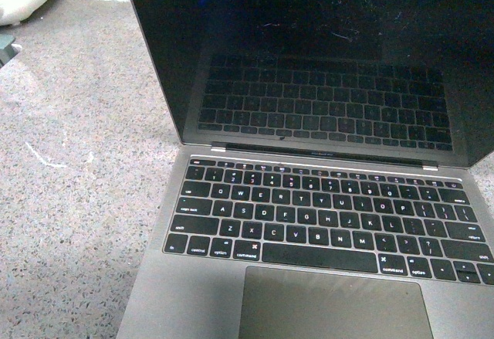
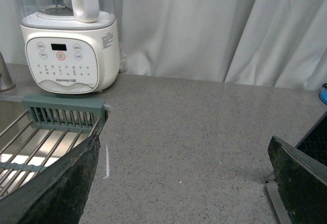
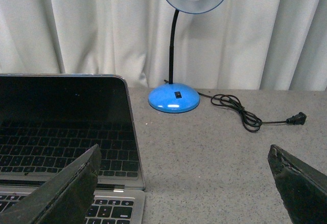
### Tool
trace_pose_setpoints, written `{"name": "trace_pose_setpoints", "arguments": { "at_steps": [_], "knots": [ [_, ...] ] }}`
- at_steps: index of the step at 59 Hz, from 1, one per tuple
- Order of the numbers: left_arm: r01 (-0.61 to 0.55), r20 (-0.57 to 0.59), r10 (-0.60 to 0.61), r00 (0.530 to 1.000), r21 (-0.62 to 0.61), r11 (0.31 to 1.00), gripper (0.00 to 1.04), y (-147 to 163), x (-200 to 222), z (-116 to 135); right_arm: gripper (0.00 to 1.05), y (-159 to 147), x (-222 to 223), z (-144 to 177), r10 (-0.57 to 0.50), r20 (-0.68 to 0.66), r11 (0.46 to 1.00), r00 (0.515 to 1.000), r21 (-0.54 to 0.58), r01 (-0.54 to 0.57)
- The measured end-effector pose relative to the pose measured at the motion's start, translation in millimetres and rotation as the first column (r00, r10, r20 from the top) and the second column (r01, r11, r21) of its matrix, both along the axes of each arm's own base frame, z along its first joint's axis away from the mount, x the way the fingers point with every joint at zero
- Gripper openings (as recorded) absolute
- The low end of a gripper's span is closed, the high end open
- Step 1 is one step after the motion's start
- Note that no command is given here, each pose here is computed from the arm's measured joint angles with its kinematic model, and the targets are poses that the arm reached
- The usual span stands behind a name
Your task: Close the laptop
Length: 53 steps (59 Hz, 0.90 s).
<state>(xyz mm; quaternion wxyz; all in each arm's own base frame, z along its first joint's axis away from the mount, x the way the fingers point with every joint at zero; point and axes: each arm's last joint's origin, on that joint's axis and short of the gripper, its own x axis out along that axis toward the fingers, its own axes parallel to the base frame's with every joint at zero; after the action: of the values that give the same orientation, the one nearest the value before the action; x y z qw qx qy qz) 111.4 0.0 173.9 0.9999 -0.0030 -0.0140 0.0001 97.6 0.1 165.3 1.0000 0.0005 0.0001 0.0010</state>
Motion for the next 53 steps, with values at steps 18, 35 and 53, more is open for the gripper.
{"name": "trace_pose_setpoints", "arguments": {
  "at_steps": [18, 35, 53],
  "knots": [
    [0.0, 0.0, 0.0, 1.0, 0.0, 1.0, 0.98, 0.0, 0.0, 0.0, 0.96, 0.0, 0.0, 0.0, 0.0, 0.0, 1.0, 1.0, 0.0, 0.0],
    [0.0, 0.0, 0.0, 1.0, 0.0, 1.0, 0.98, 0.0, 0.0, 0.0, 0.96, 0.0, 0.0, 0.0, 0.0, 0.0, 1.0, 1.0, 0.0, 0.0],
    [0.0, 0.0, 0.0, 1.0, 0.0, 1.0, 0.98, 0.0, 0.0, 0.0, 0.96, 0.0, 0.0, 0.0, 0.0, 0.0, 1.0, 1.0, 0.0, 0.0]
  ]
}}
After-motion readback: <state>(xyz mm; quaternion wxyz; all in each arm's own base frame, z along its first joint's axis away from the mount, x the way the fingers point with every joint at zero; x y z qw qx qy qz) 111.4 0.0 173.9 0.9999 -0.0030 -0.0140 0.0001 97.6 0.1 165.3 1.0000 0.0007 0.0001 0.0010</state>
